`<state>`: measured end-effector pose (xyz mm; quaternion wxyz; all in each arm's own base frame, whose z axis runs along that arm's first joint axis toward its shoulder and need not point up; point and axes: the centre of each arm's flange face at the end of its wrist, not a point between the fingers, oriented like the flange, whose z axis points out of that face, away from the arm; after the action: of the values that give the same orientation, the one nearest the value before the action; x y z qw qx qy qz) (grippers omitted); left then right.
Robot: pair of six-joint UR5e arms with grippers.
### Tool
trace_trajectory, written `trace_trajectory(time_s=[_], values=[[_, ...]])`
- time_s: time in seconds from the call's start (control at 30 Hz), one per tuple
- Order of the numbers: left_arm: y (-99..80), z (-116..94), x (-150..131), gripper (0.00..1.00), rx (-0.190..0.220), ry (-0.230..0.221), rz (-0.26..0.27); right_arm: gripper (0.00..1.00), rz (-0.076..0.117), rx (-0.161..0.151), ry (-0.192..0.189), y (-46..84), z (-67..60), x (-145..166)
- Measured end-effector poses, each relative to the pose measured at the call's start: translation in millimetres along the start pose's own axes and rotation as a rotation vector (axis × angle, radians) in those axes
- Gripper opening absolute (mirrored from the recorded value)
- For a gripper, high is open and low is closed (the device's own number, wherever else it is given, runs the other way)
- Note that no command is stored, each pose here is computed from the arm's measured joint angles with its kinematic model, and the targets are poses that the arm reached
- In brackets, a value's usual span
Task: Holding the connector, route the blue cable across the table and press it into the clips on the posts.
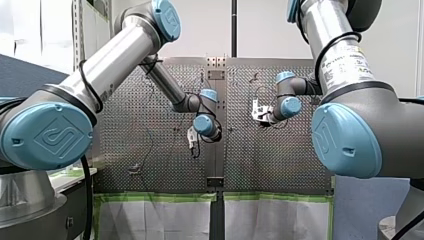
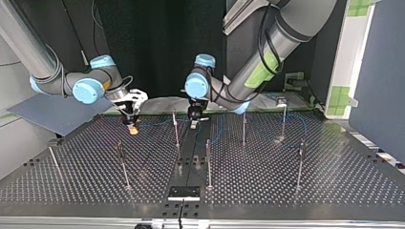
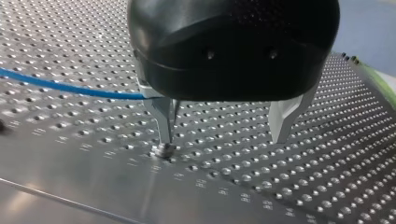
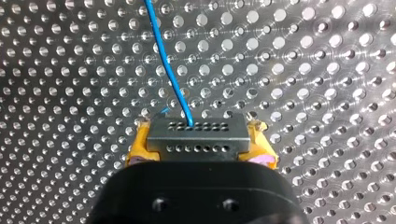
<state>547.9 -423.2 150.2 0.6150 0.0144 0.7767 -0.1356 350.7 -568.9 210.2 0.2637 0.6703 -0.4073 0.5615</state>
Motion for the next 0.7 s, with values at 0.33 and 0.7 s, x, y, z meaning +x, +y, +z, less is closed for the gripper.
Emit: trace_trajectory(time_s=[0.33,0.7], values=[[-21.0,-38.3,-10.0,1.0,-0.006,0.004,0.023,0.0,0.006,-0.008,-0.001,7.0,-0.5,0.3],[-61.8,-71.3,9.9,1.0,0.026,0.029,0.046,0.0,0.009,-0.005,-0.004,8.6,-0.9,0.2]])
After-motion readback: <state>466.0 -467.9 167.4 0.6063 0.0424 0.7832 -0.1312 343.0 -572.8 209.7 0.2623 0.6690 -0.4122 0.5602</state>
